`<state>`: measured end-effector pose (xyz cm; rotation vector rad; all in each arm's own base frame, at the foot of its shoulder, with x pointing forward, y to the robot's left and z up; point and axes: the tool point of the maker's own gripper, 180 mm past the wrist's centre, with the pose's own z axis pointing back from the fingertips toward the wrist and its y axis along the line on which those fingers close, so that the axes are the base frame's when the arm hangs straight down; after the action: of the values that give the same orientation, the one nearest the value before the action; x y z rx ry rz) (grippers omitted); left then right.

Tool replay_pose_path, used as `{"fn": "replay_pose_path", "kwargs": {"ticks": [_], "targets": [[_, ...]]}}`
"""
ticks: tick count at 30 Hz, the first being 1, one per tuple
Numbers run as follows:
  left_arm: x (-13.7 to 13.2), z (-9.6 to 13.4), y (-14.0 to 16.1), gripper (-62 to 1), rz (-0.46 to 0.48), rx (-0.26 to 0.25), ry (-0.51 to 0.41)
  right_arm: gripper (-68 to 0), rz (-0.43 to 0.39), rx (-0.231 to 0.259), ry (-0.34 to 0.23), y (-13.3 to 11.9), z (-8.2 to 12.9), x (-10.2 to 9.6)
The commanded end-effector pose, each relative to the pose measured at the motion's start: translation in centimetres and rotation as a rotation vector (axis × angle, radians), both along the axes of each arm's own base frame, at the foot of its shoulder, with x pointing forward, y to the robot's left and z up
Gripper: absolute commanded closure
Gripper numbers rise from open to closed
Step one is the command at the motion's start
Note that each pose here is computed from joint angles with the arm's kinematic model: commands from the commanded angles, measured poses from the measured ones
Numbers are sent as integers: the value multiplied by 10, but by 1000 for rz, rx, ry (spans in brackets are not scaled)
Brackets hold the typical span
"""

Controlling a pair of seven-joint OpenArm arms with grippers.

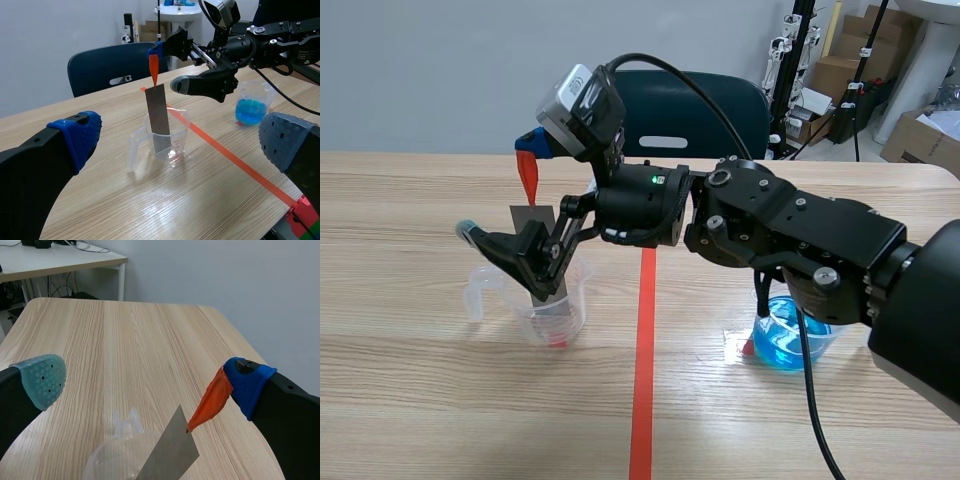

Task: Do the redox reaction experiment. put the plate into the left beaker

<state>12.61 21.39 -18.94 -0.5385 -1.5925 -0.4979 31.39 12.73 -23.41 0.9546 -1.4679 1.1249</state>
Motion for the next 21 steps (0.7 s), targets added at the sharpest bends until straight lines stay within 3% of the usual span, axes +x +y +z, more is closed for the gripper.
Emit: {"fn": "replay_pose_path", "kwargs": {"ticks": [1,21], "targets": [[1,5,-1,-623,6,-22,-19,-679,-5,33,-20,1,14,5],[1,5,-1,-623,6,-22,-19,-679,-7,23,-17,1,12,5]]}}
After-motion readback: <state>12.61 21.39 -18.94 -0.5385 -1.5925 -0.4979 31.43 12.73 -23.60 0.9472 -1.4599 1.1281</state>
